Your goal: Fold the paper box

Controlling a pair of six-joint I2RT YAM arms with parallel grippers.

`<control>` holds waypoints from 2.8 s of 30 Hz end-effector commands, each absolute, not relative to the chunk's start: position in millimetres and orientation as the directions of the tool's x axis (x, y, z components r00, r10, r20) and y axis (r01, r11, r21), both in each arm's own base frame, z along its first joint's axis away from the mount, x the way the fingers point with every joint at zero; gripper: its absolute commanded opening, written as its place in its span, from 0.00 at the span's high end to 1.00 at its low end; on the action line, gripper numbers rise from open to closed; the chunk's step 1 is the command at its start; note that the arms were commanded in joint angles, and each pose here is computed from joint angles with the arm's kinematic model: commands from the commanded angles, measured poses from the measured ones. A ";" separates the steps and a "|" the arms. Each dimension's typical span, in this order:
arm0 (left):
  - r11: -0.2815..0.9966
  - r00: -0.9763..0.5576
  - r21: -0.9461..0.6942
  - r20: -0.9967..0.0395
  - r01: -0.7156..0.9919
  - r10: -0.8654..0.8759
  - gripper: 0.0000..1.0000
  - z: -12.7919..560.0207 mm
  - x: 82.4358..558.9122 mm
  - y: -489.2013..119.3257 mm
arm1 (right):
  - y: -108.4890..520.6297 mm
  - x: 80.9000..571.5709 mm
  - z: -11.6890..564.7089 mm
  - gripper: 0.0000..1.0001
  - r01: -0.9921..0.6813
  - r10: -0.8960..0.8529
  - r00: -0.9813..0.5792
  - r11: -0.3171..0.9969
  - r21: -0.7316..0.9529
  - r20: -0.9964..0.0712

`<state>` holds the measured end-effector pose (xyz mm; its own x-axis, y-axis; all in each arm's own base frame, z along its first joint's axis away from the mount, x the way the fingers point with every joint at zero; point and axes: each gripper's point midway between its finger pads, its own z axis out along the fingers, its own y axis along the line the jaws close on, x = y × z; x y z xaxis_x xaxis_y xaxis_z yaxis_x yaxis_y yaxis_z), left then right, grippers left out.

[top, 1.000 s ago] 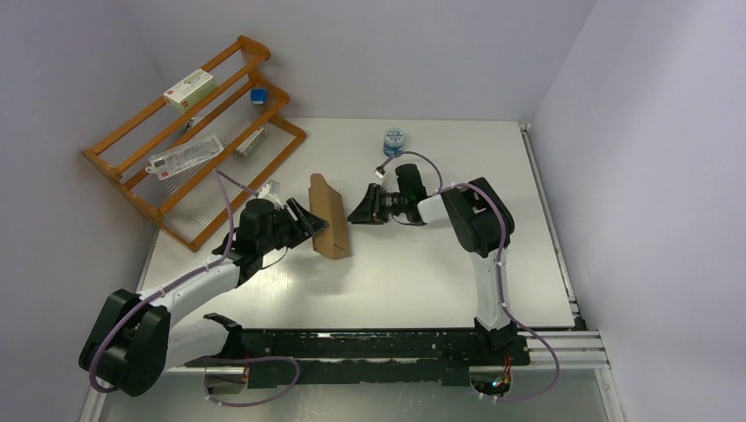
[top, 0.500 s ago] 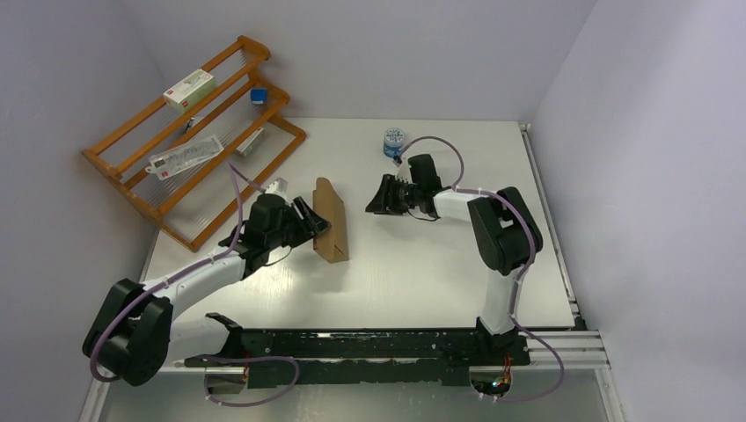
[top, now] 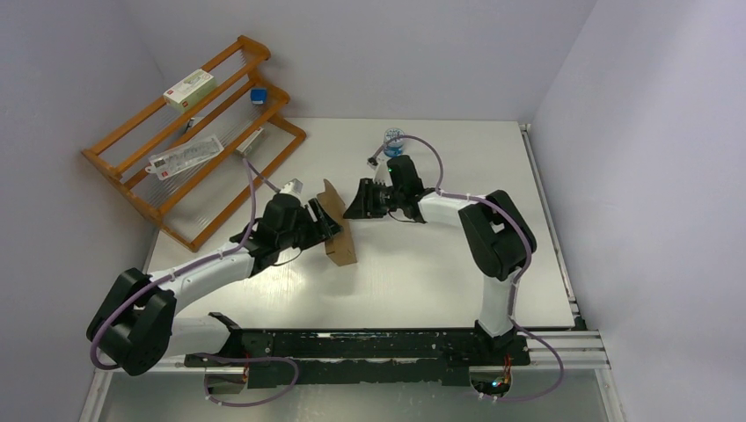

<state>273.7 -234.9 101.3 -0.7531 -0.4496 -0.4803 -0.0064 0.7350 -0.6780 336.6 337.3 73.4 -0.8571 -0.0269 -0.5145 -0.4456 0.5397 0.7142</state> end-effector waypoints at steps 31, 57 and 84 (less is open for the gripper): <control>0.704 -0.706 -0.706 -0.535 0.074 -0.463 0.23 146.9 284.5 -253.3 | 327.7 405.0 63.5 0.49 -0.530 -0.125 -0.788 0.634 0.563 -0.602; 0.916 -0.653 -0.352 -0.743 0.194 -0.148 0.29 182.6 358.6 -135.3 | 251.7 362.1 151.6 0.46 -0.480 -0.120 -0.698 0.810 0.337 -0.706; 0.765 -0.833 -0.644 -0.440 0.032 -0.336 0.33 107.3 292.3 -164.5 | 360.7 346.3 173.0 0.46 -0.675 -0.362 -0.511 0.730 0.103 -0.780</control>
<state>290.5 -149.3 95.8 -0.8509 -0.2752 -0.4474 0.0253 0.8293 -0.5582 335.4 352.1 172.0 -0.5649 -0.3077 -0.7656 -0.6530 0.7339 0.1869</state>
